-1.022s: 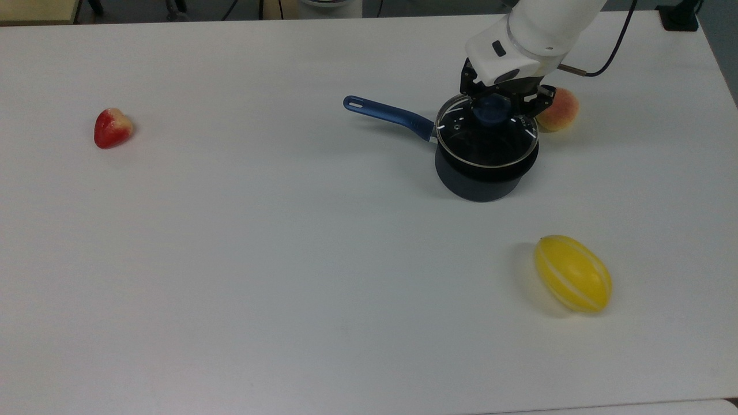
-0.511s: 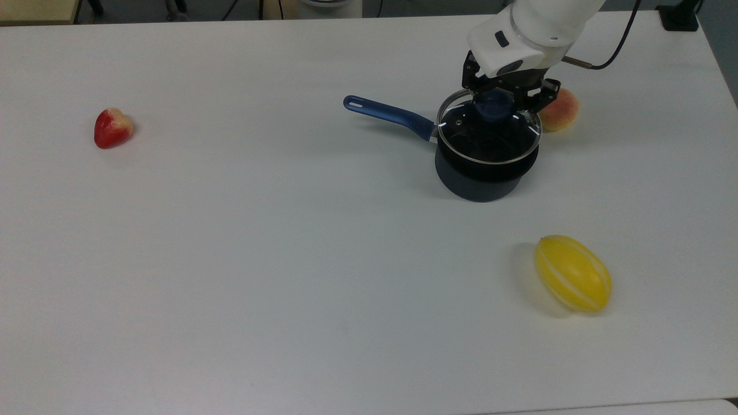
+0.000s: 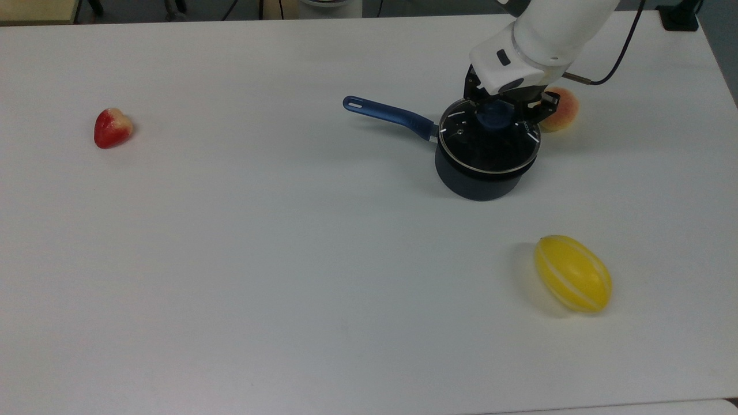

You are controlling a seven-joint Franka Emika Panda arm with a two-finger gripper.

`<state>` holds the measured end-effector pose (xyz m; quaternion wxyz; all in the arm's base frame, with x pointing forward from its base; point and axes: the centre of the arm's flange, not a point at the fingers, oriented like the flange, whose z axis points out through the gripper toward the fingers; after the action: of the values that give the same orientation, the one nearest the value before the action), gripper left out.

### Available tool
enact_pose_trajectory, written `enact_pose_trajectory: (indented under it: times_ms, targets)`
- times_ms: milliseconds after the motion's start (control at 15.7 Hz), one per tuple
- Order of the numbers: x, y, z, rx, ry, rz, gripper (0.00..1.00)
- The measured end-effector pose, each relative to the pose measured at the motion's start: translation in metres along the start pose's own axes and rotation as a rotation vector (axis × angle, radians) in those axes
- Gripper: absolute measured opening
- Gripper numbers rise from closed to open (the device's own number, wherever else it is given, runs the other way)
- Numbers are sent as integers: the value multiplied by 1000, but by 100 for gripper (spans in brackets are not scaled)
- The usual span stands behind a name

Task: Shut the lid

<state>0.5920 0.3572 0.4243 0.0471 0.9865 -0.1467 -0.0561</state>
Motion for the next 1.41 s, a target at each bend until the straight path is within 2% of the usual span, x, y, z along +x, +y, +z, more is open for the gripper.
enact_pose_trajectory:
  times_ms: [383, 639, 703, 895, 1086, 1406]
  targets:
    - [0, -3, 1, 1, 0, -3, 60]
    - [0, -4, 5, -3, -5, -4, 94]
    - [0, -4, 5, -3, -5, -4, 100]
    - [0, -3, -2, 6, 4, -2, 100]
    - [-1, 15, -38, 34, 40, 16, 100]
    - [-15, 107, -127, 66, 120, 95, 100]
